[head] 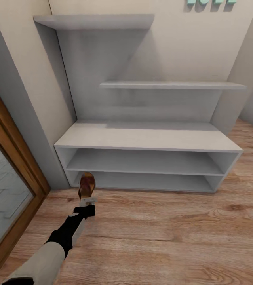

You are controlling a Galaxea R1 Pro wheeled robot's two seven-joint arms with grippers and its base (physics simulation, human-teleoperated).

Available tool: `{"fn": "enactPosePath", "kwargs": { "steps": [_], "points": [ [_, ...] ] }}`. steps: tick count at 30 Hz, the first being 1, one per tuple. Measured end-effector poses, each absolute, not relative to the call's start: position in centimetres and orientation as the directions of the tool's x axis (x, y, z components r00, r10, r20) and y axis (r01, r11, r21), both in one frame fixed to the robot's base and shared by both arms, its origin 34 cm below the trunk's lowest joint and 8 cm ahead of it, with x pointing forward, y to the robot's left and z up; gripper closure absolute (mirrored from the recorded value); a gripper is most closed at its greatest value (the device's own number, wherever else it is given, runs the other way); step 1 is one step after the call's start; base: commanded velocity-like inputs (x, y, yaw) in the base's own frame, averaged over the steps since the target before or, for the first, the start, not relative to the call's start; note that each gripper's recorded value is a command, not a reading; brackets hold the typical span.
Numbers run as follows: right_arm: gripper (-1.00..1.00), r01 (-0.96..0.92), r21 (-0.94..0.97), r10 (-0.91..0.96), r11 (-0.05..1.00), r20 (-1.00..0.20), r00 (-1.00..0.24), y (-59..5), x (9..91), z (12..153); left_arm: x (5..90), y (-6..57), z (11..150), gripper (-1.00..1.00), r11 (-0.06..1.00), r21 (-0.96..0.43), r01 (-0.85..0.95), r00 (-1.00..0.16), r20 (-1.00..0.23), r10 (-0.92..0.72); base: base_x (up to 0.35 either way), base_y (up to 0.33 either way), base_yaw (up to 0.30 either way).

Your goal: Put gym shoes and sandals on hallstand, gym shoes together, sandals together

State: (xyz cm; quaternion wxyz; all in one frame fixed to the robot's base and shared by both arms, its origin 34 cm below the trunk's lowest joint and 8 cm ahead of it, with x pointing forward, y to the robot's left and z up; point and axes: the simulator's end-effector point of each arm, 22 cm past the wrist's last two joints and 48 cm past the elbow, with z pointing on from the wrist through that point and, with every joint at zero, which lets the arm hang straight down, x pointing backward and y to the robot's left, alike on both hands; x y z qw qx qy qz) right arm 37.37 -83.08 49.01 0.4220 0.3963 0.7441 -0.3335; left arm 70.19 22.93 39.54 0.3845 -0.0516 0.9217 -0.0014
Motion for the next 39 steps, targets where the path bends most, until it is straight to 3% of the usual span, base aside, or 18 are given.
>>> {"fn": "enactPosePath", "kwargs": {
  "steps": [3,5,8,39],
  "points": [
    [1.0,0.865,-0.104,0.345,0.491,-0.889,-0.302,-85.0,40.8,52.6,71.5,22.8,40.6,1.0,0.995,-0.039,-0.088,-0.697,-0.711,-0.089,0.0,0.0,0.0],
    [1.0,0.825,-0.036,0.373,0.564,-0.881,-0.293,-84.0,46.1,55.3,71.6,23.0,40.8,1.0,0.998,-0.006,-0.057,-0.702,-0.711,-0.044,0.065,-0.026,0.0],
    [1.0,0.865,-0.082,0.378,0.495,-0.876,-0.3,-85.3,44.2,55.5,71.6,22.8,40.8,1.0,0.999,-0.003,-0.048,-0.699,-0.714,-0.036,0.194,-0.169,0.0],
    [1.0,0.852,-0.137,0.345,0.505,-0.873,-0.345,-85.5,44.1,55.7,71.8,22.4,41.1,1.0,0.999,-0.011,-0.048,-0.693,-0.72,-0.041,0.022,-0.266,0.0]
  ]
}}
